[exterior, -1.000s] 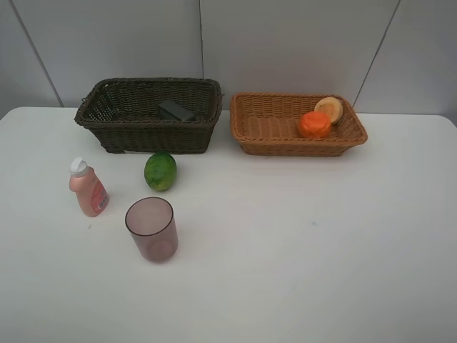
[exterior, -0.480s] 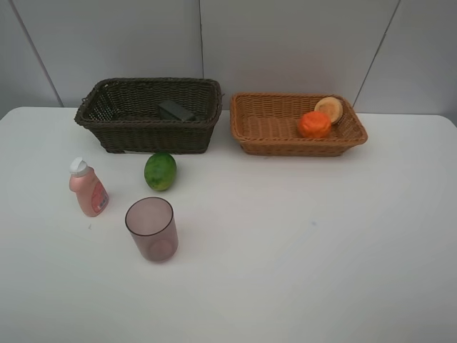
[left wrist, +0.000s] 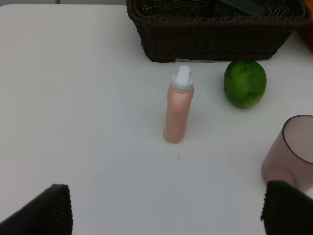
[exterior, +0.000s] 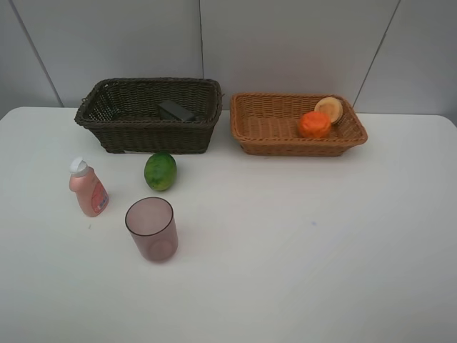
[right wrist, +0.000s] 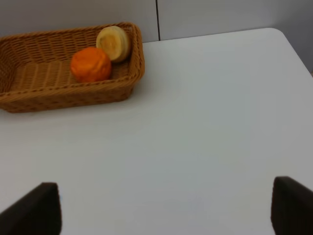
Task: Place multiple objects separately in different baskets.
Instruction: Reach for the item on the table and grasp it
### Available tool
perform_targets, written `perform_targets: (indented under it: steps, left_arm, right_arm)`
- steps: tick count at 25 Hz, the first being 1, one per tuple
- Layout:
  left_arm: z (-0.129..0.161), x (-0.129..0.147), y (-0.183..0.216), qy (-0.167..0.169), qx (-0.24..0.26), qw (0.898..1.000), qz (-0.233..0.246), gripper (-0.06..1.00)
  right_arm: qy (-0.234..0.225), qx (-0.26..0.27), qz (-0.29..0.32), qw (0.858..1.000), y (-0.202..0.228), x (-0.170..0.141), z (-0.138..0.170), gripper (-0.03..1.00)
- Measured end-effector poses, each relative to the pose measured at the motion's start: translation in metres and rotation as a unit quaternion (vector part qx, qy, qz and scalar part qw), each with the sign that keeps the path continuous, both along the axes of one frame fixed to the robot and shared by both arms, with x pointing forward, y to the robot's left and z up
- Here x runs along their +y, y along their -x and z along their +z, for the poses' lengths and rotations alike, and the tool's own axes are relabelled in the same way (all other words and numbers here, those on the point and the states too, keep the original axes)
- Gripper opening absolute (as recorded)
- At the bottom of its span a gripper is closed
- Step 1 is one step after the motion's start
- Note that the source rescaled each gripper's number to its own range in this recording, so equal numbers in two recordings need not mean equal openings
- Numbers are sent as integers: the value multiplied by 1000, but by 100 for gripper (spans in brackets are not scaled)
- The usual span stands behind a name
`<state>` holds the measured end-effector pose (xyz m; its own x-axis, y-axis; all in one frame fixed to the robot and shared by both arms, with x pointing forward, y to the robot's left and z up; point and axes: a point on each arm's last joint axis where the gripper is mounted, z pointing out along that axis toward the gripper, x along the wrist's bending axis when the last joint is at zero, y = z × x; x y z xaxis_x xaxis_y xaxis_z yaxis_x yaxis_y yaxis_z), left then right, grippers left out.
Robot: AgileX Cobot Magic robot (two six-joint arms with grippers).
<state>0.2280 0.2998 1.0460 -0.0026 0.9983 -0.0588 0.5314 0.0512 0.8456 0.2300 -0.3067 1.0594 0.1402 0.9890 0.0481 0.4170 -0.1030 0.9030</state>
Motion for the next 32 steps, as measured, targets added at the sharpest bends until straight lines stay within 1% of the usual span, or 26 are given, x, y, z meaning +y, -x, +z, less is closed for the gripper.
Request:
perform_targets:
  steps: [32]
  left_arm:
    - [0,0,0,0,0,1000,0,100]
  right_arm:
    - [0,0,0,1000,0,0,0,94]
